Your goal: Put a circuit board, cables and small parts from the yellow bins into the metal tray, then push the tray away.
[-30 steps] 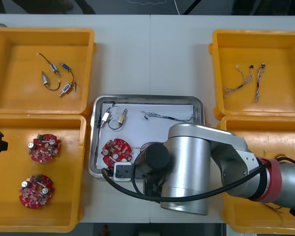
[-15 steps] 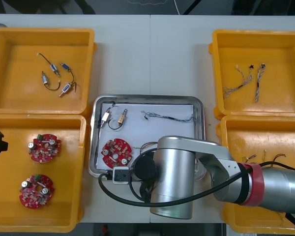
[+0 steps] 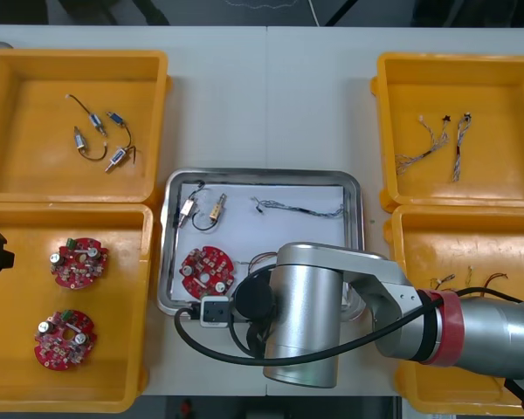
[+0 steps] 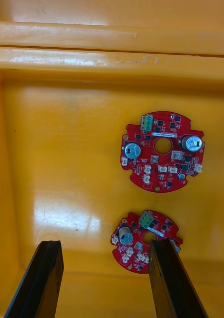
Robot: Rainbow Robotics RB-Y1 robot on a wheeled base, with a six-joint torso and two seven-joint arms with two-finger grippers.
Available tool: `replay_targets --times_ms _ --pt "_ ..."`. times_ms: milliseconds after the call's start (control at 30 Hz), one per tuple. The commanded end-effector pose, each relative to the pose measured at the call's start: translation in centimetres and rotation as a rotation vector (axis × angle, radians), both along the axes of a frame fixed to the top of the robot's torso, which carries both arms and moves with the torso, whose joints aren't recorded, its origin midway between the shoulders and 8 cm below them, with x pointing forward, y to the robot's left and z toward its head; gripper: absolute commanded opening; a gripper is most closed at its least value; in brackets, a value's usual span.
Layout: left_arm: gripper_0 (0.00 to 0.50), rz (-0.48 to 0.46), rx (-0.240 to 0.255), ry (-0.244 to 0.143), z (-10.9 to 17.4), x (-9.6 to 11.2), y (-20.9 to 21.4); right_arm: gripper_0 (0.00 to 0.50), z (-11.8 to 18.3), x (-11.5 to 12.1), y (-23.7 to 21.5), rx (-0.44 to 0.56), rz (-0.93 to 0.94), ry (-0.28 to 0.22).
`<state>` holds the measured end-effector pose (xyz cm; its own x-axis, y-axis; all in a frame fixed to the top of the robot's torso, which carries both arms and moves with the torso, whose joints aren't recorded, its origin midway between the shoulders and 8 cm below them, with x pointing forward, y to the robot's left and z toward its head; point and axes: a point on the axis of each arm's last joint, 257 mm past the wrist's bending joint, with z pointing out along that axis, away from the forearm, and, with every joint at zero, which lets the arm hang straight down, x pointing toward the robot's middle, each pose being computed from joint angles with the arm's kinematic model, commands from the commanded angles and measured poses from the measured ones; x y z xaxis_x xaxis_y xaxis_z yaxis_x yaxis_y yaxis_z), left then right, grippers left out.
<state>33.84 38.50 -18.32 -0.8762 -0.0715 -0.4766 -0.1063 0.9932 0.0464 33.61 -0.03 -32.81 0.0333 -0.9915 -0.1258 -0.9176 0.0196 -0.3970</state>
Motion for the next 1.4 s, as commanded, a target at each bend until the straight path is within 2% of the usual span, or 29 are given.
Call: replay_targets --times_ms 33,333,400,933,1233,1400 --pt "0.500 -0.110 0.093 0.025 0.3 -0.8 0.4 0.000 1.5 0.1 2.1 0.038 0.021 -0.042" --pt "0.500 -0.110 0.093 0.025 0.3 -0.8 0.4 0.000 2.7 1.7 1.8 0.033 0.023 -0.096" --pt "0.500 -0.110 0.093 0.025 0.3 -0.8 0.4 0.000 3.2 2.5 1.4 0.026 0.019 -0.122" --pt "0.500 -0.110 0.093 0.025 0.3 -0.8 0.4 0.000 6.4 6.9 -0.3 -0.008 0.013 -0.231" --pt "0.500 -0.110 0.093 0.025 0.3 -0.8 0.4 0.000 8.0 9.5 0.3 -0.012 -0.024 -0.221" --pt "0.500 -0.110 0.093 0.025 0.3 -0.8 0.4 0.000 9.5 11.2 0.5 -0.024 -0.032 -0.259"
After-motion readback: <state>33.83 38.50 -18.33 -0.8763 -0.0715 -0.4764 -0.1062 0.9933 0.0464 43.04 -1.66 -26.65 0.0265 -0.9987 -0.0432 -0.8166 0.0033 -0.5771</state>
